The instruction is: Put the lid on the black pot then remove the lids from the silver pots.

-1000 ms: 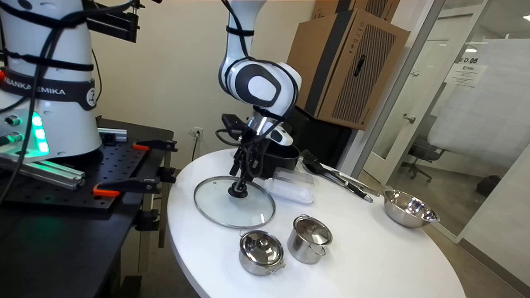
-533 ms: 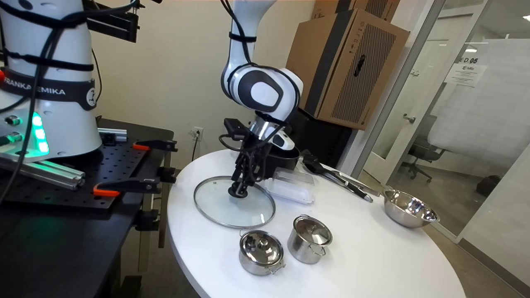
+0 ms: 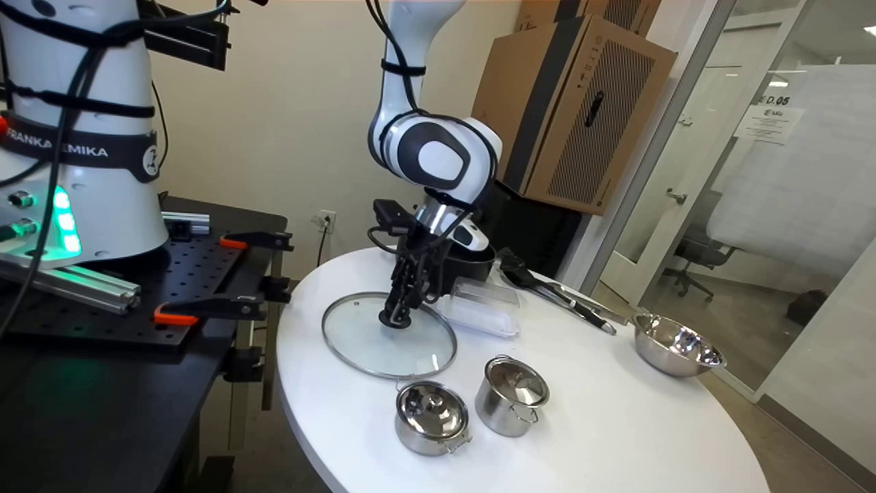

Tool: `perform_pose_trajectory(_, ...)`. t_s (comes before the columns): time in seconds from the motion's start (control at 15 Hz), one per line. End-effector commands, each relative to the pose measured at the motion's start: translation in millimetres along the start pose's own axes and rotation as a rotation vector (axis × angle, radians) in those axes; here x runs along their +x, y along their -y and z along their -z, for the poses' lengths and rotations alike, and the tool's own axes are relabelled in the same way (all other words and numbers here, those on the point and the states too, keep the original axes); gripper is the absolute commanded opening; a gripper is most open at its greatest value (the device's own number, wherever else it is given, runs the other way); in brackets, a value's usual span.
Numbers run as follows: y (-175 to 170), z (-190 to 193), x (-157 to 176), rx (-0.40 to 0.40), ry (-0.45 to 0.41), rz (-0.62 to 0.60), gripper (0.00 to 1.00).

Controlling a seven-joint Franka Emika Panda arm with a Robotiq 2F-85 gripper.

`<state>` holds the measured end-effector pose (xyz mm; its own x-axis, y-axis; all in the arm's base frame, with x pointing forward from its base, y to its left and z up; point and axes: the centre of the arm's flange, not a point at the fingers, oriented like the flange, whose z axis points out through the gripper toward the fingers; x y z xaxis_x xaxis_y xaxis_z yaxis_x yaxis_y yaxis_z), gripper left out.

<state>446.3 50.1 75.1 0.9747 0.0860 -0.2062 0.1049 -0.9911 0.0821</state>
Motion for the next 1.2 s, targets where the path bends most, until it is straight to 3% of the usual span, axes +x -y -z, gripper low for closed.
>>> perform_pose_trajectory(0.0,2,-3,5,-0.001,-0.013,0.003,0.26)
perform_pose_trajectory(0.47,1,37,-26,0.04,-0.003,0.087,0.26)
perform_pose_trajectory(0.73,-6,68,-47,0.067,-0.047,0.119,0.26)
perform_pose_trajectory(1.13,1,102,-45,0.072,-0.092,0.128,0.26)
